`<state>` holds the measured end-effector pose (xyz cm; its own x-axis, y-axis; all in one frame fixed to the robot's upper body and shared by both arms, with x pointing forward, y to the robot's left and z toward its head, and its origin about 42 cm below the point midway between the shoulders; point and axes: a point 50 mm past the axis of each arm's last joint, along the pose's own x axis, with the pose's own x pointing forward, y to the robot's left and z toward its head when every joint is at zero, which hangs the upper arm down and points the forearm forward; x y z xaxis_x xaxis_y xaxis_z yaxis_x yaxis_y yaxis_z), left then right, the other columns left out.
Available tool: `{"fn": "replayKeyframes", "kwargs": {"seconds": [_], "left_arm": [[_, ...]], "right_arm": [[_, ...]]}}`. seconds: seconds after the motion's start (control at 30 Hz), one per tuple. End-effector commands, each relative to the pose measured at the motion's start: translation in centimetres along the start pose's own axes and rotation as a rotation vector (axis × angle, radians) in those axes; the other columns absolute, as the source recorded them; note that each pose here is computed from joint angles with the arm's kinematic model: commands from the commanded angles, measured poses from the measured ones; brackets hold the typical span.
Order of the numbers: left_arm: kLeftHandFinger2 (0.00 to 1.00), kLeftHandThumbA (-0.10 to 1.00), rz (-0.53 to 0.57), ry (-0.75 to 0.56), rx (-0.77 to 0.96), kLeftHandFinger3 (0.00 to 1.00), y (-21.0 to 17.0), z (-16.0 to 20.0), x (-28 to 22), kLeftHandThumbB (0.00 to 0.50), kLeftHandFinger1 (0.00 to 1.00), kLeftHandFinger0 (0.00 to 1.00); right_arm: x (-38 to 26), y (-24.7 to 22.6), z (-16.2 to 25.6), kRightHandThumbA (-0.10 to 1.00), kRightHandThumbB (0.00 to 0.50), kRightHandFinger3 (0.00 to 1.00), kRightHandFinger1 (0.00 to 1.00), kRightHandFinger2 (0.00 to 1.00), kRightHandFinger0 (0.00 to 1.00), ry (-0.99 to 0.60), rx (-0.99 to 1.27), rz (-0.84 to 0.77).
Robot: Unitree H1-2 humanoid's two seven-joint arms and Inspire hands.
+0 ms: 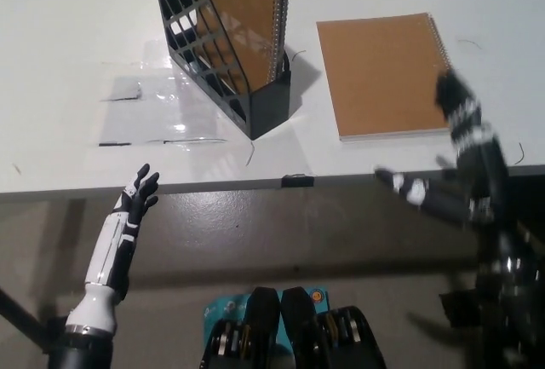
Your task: Use the right hand to pick up a book from the book holder on the left side and put it on another book on the right side
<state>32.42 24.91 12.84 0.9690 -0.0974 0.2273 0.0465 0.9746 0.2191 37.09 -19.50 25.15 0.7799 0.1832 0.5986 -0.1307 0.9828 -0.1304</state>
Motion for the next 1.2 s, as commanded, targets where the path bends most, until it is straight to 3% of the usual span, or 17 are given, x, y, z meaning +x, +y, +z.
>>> {"fn": "replayKeyframes", "kwargs": {"seconds": [0.0,0.13,0.27,0.5,0.63,0.8,0.9,1.0,1.17], "left_arm": [[1.0,1.0,-0.013,-0.046,0.007,1.0,-0.3,0.3,-1.0,0.166,1.0,1.0],[1.0,1.0,-0.013,-0.017,0.007,1.0,-0.7,-0.3,-2.8,0.156,1.0,1.0],[1.0,1.0,-0.009,0.001,0.004,1.0,-0.8,-0.4,-3.4,0.17,1.0,1.0],[1.0,1.0,-0.022,-0.007,0.033,1.0,-0.7,-0.2,-3.5,0.152,1.0,1.0],[1.0,1.0,-0.026,-0.014,0.035,1.0,-0.6,-0.1,-3.2,0.155,1.0,1.0],[1.0,1.0,-0.032,-0.01,0.03,1.0,-0.6,-0.2,-3.3,0.2,1.0,1.0],[1.0,1.0,-0.028,-0.001,0.036,1.0,-0.6,-0.1,-3.4,0.239,1.0,1.0],[1.0,1.0,-0.032,0.0,0.029,1.0,-0.6,0.1,-3.2,0.244,1.0,1.0],[1.0,1.0,-0.037,0.006,0.04,1.0,-0.6,0.2,-3.2,0.258,1.0,1.0]], "right_arm": [[5.8,0.4,2.6,0.96,0.277,1.0,1.0,1.0,1.0,-0.046,-0.012,0.042],[11.1,2.2,2.2,1.0,0.342,1.0,1.0,1.0,1.0,0.037,-0.006,0.099],[16.0,4.0,1.2,0.98,0.32,1.0,1.0,1.0,1.0,0.101,0.037,0.159],[23.2,6.6,0.8,1.0,0.383,1.0,1.0,1.0,1.0,0.176,0.064,0.204],[25.8,7.6,1.2,0.97,0.356,1.0,1.0,1.0,1.0,0.222,0.083,0.198],[27.3,8.3,1.1,0.98,0.313,1.0,1.0,1.0,1.0,0.252,0.087,0.196],[28.1,8.7,1.3,1.0,0.34,1.0,1.0,1.0,1.0,0.267,0.084,0.192],[28.8,9.0,1.6,1.0,0.352,1.0,1.0,1.0,1.0,0.267,0.099,0.189],[28.8,9.6,1.8,1.0,0.334,1.0,1.0,1.0,1.0,0.261,0.119,0.196]]}}
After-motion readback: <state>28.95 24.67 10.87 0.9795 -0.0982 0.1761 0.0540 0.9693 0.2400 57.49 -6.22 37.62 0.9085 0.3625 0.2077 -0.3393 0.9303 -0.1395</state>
